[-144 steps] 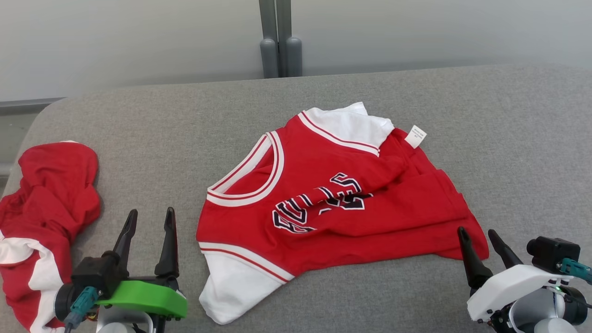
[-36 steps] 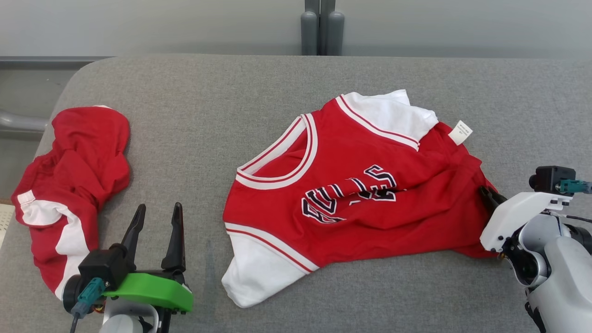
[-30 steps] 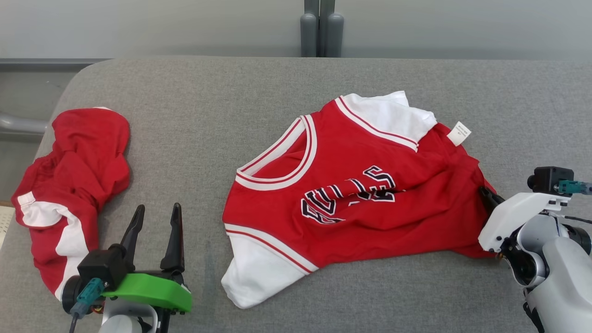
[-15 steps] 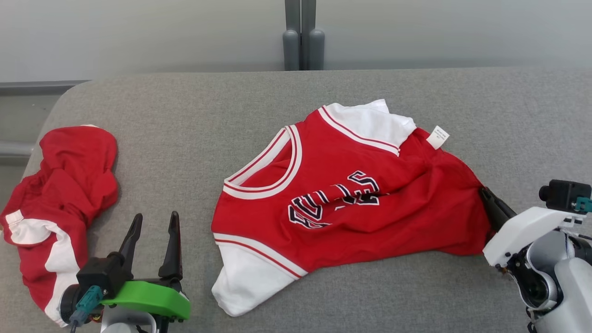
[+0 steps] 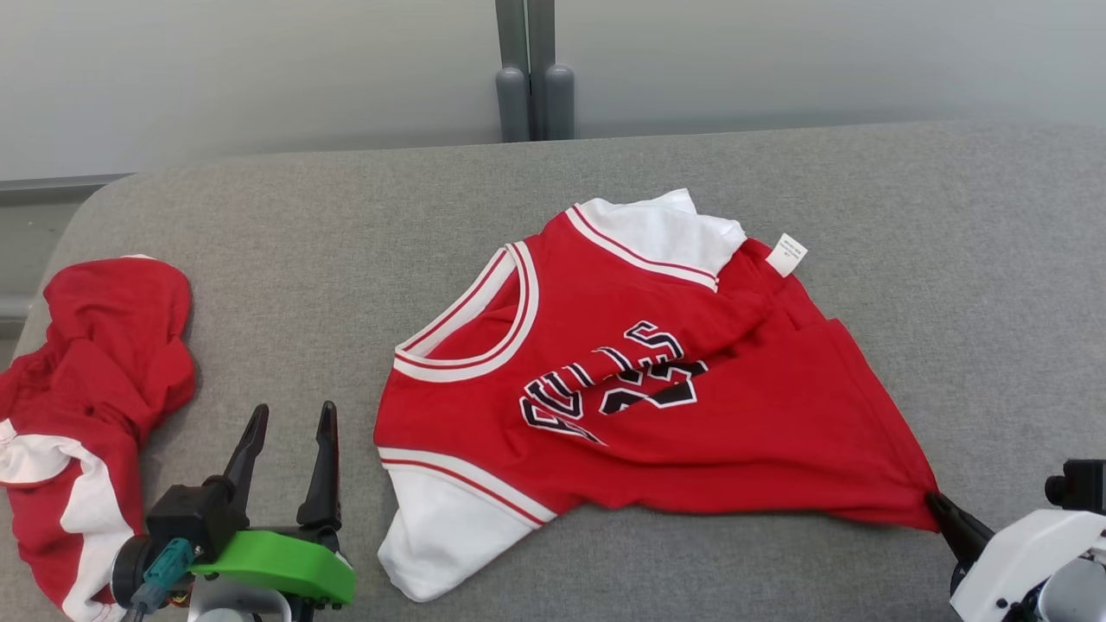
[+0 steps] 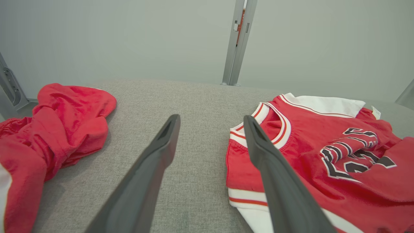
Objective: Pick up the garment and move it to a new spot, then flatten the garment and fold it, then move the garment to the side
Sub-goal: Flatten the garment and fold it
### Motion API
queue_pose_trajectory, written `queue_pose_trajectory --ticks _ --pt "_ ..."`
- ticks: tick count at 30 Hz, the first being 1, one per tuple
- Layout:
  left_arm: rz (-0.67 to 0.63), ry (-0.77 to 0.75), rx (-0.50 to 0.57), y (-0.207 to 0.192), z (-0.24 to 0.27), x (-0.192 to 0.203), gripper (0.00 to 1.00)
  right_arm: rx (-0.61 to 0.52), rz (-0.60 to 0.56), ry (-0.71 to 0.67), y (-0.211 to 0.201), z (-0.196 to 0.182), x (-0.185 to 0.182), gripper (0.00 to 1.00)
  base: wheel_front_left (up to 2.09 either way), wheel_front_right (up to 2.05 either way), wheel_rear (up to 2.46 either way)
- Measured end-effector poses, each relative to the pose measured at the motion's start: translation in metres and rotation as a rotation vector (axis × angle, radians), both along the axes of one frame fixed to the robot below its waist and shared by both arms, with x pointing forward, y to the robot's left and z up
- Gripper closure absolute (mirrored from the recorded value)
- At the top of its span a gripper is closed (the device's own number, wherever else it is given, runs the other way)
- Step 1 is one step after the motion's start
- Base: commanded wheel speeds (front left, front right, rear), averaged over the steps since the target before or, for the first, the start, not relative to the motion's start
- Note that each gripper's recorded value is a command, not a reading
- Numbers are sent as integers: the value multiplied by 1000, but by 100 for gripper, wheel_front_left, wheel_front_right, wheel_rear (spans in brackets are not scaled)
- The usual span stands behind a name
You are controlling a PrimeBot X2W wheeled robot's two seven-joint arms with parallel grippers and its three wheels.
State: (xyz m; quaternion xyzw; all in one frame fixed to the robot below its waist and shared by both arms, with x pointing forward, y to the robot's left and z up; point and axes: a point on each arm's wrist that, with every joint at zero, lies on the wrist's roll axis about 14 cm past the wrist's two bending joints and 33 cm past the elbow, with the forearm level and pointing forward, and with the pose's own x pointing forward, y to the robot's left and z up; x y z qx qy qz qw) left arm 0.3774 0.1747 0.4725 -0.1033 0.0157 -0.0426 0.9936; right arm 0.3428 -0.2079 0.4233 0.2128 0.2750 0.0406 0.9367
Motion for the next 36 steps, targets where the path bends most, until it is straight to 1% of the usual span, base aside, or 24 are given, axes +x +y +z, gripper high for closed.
queue_pose_trajectory --ticks 7,10,12,13,14,15,16,21,25,29,36 --pt "-7 1 4 -1 0 0 0 -36 -16 125 -8 -25 -27 100 0 0 0" --pt "-8 -1 4 -2 1 0 0 -29 -17 155 -5 -32 -33 100 0 0 0" --pt "-8 -2 5 -2 1 0 0 -35 -19 159 -5 -33 -34 87 0 0 0" --pt "-8 -3 5 -2 1 0 0 -46 -21 161 -7 -34 -35 85 0 0 0" --pt "-9 -4 3 -3 2 0 0 -58 -24 161 -9 -34 -35 76 0 0 0" --pt "-9 -5 3 -3 2 0 0 -65 -31 155 -11 -34 -35 58 0 0 0" --pt "-8 -6 1 -3 2 0 0 -75 -39 148 -13 -33 -34 0 0 0 0" --pt "-3 -11 -2 -1 4 -1 0 -88 -64 86 -16 -23 -28 0 0 0 0" --pt "1 -15 -1 0 6 -2 0 -111 -83 -24 -19 1 -13 0 0 0 0" --pt "2 -24 1 0 9 -2 0 -125 -98 -162 -19 32 4 0 0 0 0" --pt "5 -32 2 0 12 -2 0 -110 -145 -379 -13 74 25 0 0 0 0"
